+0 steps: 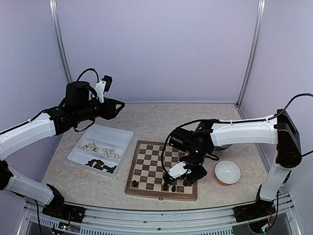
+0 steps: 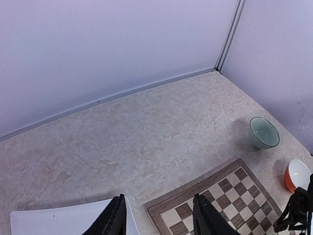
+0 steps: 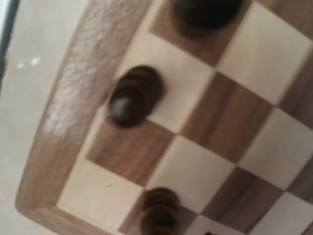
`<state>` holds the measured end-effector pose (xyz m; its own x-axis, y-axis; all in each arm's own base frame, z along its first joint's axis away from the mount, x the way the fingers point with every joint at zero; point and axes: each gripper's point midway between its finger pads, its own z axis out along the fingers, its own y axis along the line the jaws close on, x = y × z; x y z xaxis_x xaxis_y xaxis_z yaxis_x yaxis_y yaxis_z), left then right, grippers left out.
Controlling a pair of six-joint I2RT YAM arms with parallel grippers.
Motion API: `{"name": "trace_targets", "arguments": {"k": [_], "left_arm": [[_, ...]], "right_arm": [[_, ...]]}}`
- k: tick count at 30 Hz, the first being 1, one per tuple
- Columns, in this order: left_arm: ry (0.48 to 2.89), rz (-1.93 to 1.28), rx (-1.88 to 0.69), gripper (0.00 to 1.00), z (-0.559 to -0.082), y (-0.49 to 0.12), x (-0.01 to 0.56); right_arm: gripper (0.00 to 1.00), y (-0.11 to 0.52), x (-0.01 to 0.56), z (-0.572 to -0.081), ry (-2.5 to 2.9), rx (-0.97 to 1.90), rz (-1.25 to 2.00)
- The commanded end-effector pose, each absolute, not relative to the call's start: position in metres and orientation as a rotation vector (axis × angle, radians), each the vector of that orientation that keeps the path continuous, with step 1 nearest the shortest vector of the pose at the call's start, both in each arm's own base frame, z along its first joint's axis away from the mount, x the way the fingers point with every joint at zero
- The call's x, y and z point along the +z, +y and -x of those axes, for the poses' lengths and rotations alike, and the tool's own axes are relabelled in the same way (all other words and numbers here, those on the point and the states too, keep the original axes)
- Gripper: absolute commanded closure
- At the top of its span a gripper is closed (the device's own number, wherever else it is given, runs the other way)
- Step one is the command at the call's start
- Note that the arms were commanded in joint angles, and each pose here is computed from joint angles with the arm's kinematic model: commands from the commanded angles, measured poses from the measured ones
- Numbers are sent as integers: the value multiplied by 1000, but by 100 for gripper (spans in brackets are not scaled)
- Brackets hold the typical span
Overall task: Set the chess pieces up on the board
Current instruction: Place the knight on the chessboard, then move the knight to b8.
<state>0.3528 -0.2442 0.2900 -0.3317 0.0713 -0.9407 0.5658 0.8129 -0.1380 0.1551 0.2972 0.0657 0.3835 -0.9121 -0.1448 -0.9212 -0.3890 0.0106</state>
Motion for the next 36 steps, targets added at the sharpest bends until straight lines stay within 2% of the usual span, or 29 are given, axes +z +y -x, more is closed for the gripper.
{"name": "trace_targets", "arguments": {"k": [1, 8, 14, 36], "left_arm": [[1834, -503, -542, 53, -351, -248, 299], [1834, -512, -552, 53, -350, -250, 298], [1833, -517, -553, 53, -349, -251, 298], [1836, -527, -553, 53, -349, -251, 297]], "right_arm": [[54, 298, 85, -149, 1656, 287, 2485], [54, 295, 96, -161, 1647, 381, 2363], [72, 294, 88, -170, 1602, 411, 2301], [73, 296, 49, -164, 1622, 509, 2338]]}}
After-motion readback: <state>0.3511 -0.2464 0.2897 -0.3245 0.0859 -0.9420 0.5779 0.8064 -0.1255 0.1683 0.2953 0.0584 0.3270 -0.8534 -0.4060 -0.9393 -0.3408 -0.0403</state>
